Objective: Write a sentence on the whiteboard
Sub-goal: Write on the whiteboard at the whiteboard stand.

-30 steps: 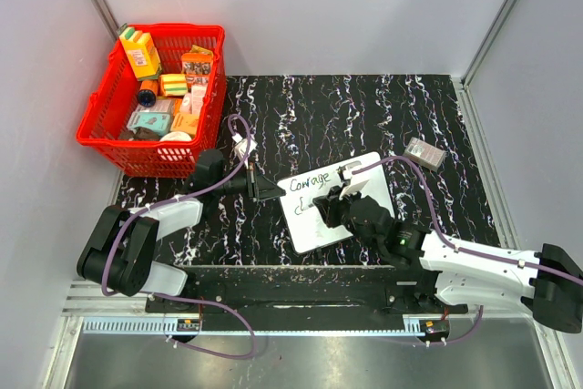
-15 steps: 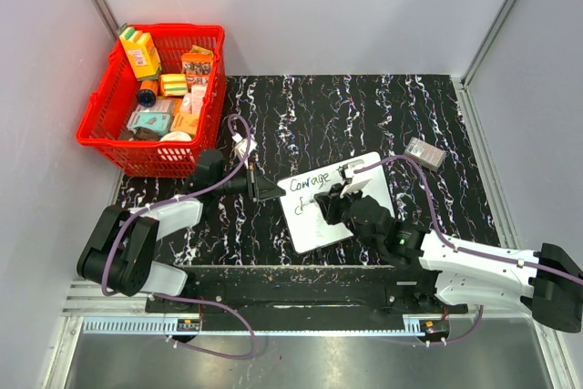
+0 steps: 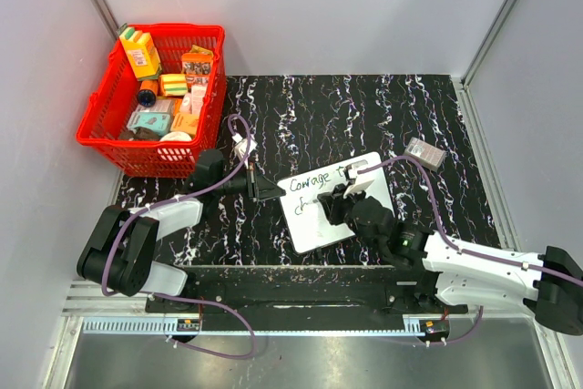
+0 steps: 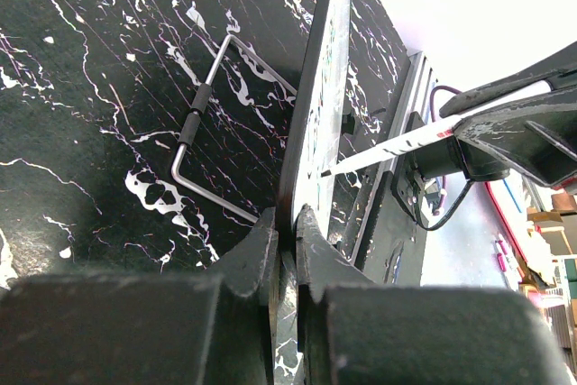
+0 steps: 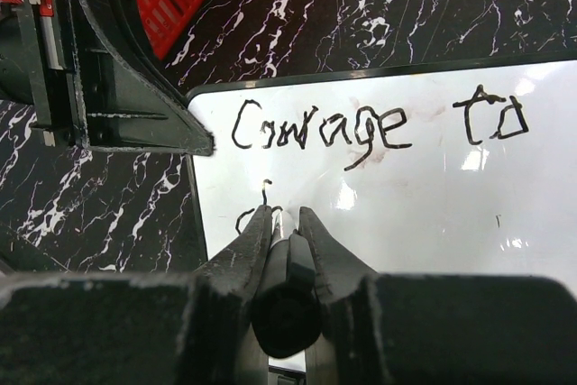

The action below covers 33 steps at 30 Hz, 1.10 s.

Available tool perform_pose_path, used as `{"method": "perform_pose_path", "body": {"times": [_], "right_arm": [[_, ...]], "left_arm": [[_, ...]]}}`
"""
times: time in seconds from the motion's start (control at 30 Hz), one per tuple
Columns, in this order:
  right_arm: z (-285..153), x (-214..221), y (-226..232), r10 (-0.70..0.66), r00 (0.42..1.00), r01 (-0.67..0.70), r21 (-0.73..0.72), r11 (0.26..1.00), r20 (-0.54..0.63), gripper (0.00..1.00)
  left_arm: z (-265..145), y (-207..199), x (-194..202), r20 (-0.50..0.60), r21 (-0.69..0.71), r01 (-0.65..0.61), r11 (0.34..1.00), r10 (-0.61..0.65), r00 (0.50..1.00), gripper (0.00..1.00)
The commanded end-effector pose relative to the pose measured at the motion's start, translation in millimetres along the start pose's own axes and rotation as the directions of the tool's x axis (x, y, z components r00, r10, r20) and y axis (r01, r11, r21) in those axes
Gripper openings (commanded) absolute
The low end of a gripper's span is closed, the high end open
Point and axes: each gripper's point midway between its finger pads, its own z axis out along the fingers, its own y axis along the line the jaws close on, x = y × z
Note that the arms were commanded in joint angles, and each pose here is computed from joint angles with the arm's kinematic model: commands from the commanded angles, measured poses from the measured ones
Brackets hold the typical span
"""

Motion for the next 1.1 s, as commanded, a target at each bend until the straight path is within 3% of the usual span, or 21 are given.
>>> {"method": "perform_pose_path", "body": {"times": [0.0,0.4,0.83,1.07], "right_arm": [[-2.5,3.5,-1.3,0.017,1.0,-0.017,-0.006,1.0,-0.011,0.0],[-4.1,15.3,-1.3,0.012,0.998,-0.013,-0.016,1.0,-0.054,0.0],[-19.6,-39.6,5.0,0.038,0.995,-0.034,-0.046,0.998,0.093,0.0],[-8.3,-44.4,-6.5,0.083,0.995,-0.078,-0.083,0.994,0.055,0.0]], "left_arm": [[2.5,26.3,4.8,-0.007,-0.089,-0.107,0.99,0.106,0.994,0.0],[2.5,26.5,4.3,-0.007,-0.091,-0.108,0.99,0.108,0.994,0.0],[2.5,26.9,4.4,-0.007,-0.092,-0.107,0.99,0.107,0.994,0.0],[2.2,26.9,4.1,-0.006,-0.095,-0.109,0.99,0.108,0.994,0.0]]}}
